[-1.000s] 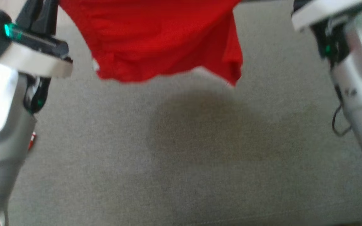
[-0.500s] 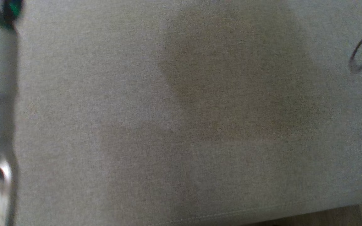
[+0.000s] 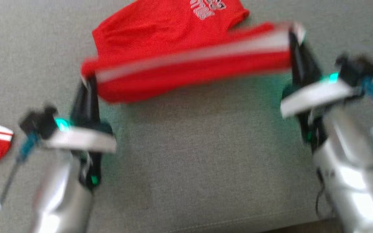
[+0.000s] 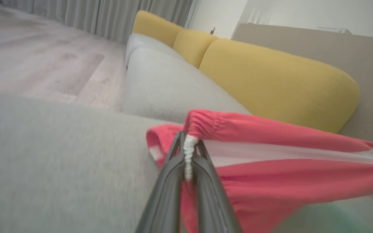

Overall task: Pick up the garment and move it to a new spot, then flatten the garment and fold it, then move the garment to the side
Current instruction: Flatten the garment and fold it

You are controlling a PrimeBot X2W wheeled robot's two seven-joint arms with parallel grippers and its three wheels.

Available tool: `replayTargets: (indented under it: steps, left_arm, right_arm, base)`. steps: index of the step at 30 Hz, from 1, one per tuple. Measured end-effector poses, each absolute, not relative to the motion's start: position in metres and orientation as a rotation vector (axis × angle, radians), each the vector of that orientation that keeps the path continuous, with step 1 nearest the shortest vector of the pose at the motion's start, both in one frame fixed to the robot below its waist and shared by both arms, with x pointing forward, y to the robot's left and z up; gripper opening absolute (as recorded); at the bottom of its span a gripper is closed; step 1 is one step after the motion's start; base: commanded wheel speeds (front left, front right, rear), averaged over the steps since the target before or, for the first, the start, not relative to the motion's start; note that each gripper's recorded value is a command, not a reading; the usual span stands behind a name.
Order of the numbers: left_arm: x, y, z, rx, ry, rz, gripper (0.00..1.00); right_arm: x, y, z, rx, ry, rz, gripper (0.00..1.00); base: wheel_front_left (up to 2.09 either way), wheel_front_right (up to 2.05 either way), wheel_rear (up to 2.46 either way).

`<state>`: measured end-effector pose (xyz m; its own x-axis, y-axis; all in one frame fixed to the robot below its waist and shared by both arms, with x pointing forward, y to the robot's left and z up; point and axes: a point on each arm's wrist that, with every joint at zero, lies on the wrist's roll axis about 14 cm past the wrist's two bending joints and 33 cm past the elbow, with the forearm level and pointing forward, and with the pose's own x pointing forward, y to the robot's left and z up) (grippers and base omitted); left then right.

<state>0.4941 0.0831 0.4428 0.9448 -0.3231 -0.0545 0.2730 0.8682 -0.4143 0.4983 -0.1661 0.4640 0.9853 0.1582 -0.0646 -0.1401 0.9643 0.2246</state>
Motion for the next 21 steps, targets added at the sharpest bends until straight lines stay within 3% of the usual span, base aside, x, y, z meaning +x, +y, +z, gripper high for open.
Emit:
replayTargets:
  steps: [14, 21]
  left_arm:
    - [0.386, 0.073, 0.429, -0.475, 0.222, -0.300, 0.00]
    - [0.360, 0.068, 0.429, -0.479, 0.231, -0.311, 0.00]
  right_arm:
    - [0.379, -0.178, 0.434, 0.387, 0.173, 0.065, 0.00]
    - [0.356, -0.181, 0.436, 0.424, 0.164, 0.049, 0.00]
  base:
    - [0.00, 0.00, 0.00]
    - [0.00, 0.00, 0.00]
